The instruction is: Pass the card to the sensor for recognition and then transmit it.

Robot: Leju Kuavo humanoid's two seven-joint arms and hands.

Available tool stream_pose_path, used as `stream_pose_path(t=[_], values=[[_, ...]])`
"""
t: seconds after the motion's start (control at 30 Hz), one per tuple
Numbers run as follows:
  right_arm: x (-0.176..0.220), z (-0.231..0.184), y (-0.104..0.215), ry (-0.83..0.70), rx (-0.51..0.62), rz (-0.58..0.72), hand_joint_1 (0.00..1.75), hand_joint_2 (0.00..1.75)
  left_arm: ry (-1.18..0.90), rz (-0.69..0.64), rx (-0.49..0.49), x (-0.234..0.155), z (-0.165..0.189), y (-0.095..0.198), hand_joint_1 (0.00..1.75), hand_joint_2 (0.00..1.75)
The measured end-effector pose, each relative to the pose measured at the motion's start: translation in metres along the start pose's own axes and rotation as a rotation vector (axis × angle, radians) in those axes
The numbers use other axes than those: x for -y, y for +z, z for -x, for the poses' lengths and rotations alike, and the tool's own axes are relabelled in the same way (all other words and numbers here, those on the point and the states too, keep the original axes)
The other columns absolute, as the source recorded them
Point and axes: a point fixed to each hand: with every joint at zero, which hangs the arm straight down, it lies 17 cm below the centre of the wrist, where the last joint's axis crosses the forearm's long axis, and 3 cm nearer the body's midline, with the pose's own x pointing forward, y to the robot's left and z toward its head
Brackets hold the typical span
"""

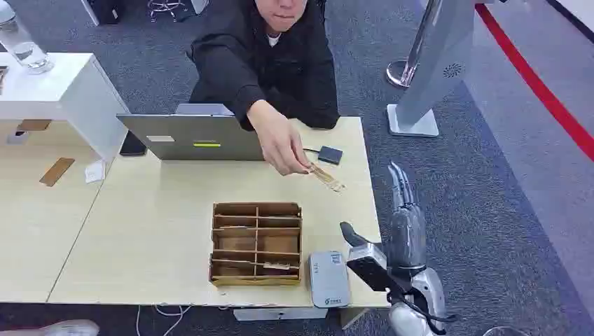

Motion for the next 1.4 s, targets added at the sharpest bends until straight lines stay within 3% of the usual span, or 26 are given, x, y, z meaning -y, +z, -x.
stream_pose_path(t=[0.4,0.9,0.93,1.03,1.07,1.1,1.4], values=[[0.011,-0.046,-0.025,0.391,0.207,0.093,0.00,1.75,-0.016,0.009,-0.004,0.004,-0.003,0.001,0.00,0.00],[0.006,-0.057,-0.030,0.495,0.263,0.099,0.00,1.75,-0.014,0.014,-0.003,0.007,-0.006,0.002,0.00,0.00],[0.006,-0.058,-0.030,0.498,0.263,0.100,0.17,1.75,-0.014,0.014,-0.003,0.007,-0.006,0.002,0.00,0.00],[0.005,-0.059,-0.031,0.502,0.266,0.099,0.17,1.75,-0.014,0.014,-0.004,0.007,-0.006,0.002,0.00,0.00],[0.004,-0.059,-0.031,0.501,0.266,0.098,1.57,1.75,-0.014,0.014,-0.004,0.007,-0.006,0.002,0.00,0.00],[0.003,-0.059,-0.031,0.501,0.268,0.096,1.73,1.75,-0.014,0.014,-0.004,0.007,-0.006,0.002,0.00,0.00],[0.001,-0.061,-0.032,0.490,0.269,0.093,1.75,1.75,-0.014,0.015,-0.005,0.008,-0.006,0.002,0.00,0.00]])
